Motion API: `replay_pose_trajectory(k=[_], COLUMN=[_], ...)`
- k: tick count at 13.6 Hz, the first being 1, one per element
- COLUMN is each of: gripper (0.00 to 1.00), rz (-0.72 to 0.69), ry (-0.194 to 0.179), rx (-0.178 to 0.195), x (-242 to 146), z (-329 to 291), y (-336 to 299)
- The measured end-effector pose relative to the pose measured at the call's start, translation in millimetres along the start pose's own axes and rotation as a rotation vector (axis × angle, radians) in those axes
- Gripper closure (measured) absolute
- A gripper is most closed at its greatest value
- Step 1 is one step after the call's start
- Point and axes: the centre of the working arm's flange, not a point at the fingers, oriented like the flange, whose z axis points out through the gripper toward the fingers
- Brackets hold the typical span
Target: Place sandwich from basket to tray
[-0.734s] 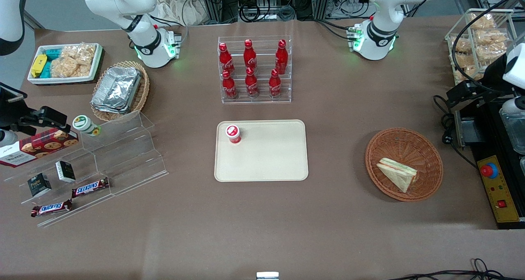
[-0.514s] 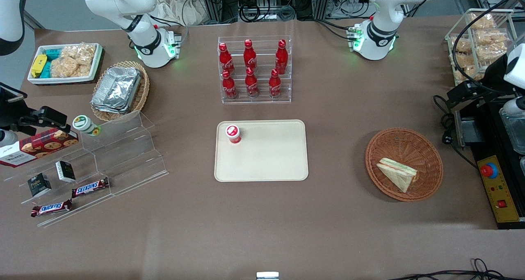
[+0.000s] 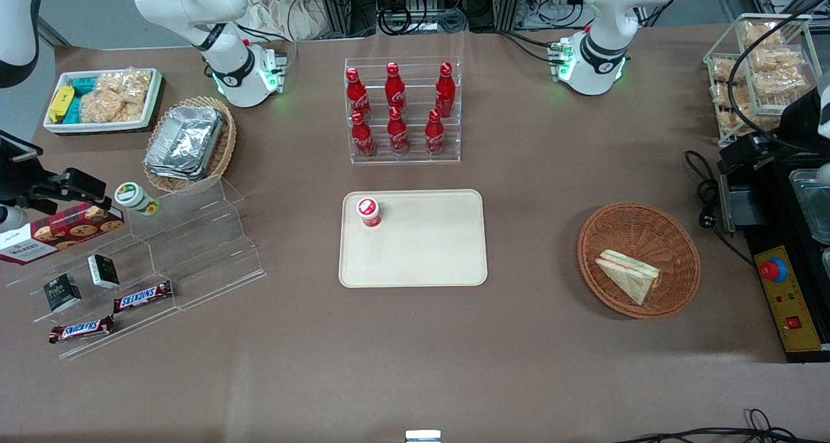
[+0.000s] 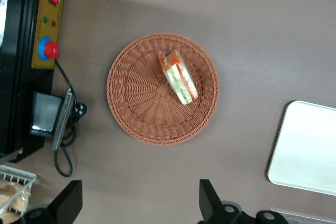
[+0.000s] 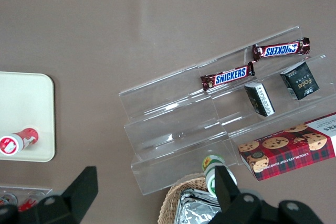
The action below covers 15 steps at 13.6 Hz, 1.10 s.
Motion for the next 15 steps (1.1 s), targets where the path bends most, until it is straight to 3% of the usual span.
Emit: replay_pose_trajectory(k=[7,15], gripper=[0.0,0.0], rz=[-0.295,-0.493], ry=[-0.044,0.034], rx=[0.015,-0.017], x=[58.0,89.1], z=[132.9,291.4], y=[7.5,11.0])
